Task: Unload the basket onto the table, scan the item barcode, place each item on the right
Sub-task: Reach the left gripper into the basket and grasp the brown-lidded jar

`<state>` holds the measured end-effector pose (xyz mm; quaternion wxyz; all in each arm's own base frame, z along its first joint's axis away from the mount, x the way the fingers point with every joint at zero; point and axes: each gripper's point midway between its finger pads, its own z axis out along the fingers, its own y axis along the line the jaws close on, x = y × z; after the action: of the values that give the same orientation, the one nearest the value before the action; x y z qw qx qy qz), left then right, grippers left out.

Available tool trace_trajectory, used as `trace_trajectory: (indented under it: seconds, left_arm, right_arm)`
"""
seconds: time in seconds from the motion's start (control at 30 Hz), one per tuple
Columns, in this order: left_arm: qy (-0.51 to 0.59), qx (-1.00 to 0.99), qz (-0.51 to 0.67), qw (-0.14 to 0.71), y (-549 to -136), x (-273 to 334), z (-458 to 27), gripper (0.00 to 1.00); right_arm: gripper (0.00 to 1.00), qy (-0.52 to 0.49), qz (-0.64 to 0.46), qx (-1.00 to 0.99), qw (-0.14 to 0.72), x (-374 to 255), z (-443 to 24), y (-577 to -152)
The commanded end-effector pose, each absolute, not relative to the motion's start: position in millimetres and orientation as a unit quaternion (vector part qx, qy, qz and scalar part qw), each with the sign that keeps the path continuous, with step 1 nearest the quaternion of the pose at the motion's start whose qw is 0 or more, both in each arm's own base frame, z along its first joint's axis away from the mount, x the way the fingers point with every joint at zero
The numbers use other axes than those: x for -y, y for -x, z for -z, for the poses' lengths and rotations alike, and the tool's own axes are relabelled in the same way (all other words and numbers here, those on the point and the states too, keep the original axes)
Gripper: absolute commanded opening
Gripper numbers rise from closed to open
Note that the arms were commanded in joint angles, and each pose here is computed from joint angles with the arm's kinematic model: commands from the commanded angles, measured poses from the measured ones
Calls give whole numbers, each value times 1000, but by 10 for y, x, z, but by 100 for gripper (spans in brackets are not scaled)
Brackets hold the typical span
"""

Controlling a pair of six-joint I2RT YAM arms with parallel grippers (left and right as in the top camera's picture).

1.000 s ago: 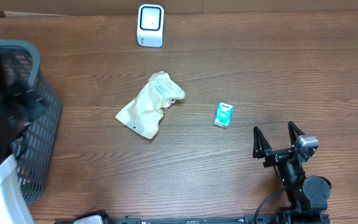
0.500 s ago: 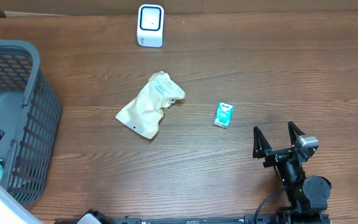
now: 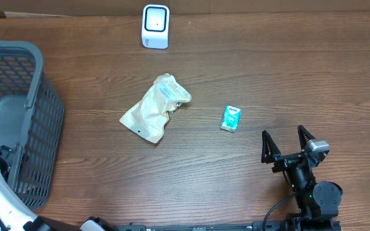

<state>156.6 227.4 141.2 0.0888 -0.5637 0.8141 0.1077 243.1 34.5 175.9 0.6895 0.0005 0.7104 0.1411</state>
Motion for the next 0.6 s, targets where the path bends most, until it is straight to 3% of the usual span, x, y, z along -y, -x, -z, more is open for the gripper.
trace_trajectory:
  seconds: [0.0,0.23,0.57]
  left_arm:
    - [549,-825,-110,78,-1535,-2250,-1258,77]
    - [514,-847,-115,76,-1533,-2250,-1083,79]
    - [515,-844,-137,63,-1441,-2275,-945,93]
  right_arm:
    - [100,1,-142,-710,690,-346,-1736,-2432]
    - [100,1,-142,-710,690,-346,-1735,-2432]
    - [100,1,-142,-710,690,-346,-1735,-2432]
